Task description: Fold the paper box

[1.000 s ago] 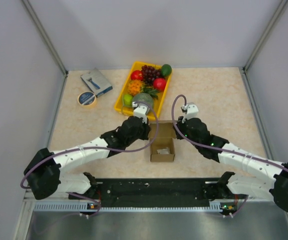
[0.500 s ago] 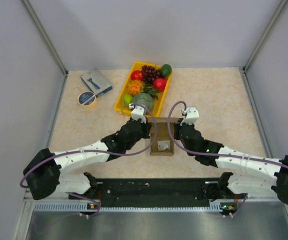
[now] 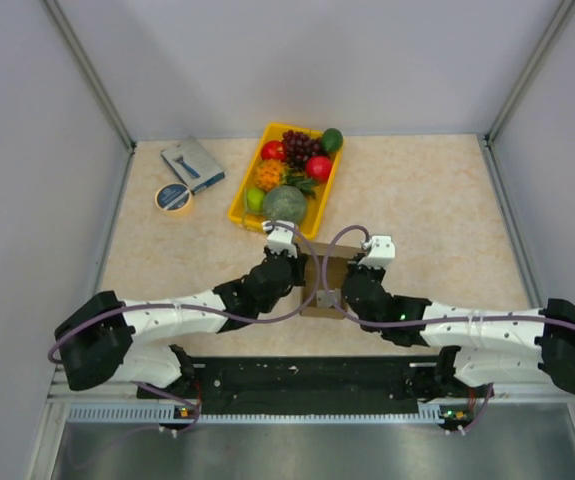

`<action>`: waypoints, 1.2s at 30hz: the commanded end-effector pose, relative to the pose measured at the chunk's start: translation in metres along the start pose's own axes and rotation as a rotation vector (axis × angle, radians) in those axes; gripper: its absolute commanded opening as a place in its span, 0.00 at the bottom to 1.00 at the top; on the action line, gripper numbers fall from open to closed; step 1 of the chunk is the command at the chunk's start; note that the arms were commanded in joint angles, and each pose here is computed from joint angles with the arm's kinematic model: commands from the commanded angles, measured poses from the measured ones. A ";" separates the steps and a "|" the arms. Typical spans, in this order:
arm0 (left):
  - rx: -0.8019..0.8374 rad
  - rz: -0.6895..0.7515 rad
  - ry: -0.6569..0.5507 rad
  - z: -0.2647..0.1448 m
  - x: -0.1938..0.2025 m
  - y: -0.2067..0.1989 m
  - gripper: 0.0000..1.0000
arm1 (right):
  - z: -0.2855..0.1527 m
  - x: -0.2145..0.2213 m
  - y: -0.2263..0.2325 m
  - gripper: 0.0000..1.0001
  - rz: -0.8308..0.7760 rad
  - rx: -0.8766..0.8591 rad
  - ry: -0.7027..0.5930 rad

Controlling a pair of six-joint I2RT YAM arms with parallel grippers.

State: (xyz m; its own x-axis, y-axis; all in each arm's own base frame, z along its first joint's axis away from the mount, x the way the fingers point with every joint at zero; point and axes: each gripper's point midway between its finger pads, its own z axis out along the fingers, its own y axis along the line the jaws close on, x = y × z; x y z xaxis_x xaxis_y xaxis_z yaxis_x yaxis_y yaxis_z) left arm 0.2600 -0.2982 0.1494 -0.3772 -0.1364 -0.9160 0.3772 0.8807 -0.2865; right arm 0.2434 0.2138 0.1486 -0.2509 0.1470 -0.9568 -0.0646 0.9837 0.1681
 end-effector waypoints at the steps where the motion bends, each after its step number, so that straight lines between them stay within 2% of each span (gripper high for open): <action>1: 0.055 -0.084 -0.046 -0.002 0.001 -0.021 0.02 | -0.008 0.007 0.009 0.00 0.083 0.035 0.007; 8: 0.075 -0.115 -0.040 -0.011 0.020 -0.022 0.00 | -0.018 0.030 0.009 0.02 0.076 0.074 0.019; 22: 0.106 -0.141 0.026 -0.023 0.061 -0.025 0.00 | -0.038 0.050 0.008 0.06 0.009 0.089 0.007; 27: 0.122 -0.171 0.038 -0.027 0.058 -0.031 0.00 | -0.041 0.050 0.007 0.04 0.002 0.085 0.006; 30: 0.118 -0.189 0.079 -0.027 0.051 -0.043 0.00 | -0.040 0.050 0.007 0.04 0.005 0.086 0.004; 36: 0.184 -0.222 0.084 -0.026 0.039 -0.066 0.00 | -0.040 0.053 0.005 0.04 0.013 0.091 0.006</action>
State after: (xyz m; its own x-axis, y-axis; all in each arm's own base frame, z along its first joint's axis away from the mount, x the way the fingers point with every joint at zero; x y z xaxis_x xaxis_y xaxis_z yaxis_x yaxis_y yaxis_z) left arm 0.2196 -0.3199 0.1264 -0.4522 -0.2735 -0.8490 0.3493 0.8215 -0.4507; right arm 0.1962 0.2065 0.1057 -0.2361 0.0950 -0.9671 0.0470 0.9952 0.0863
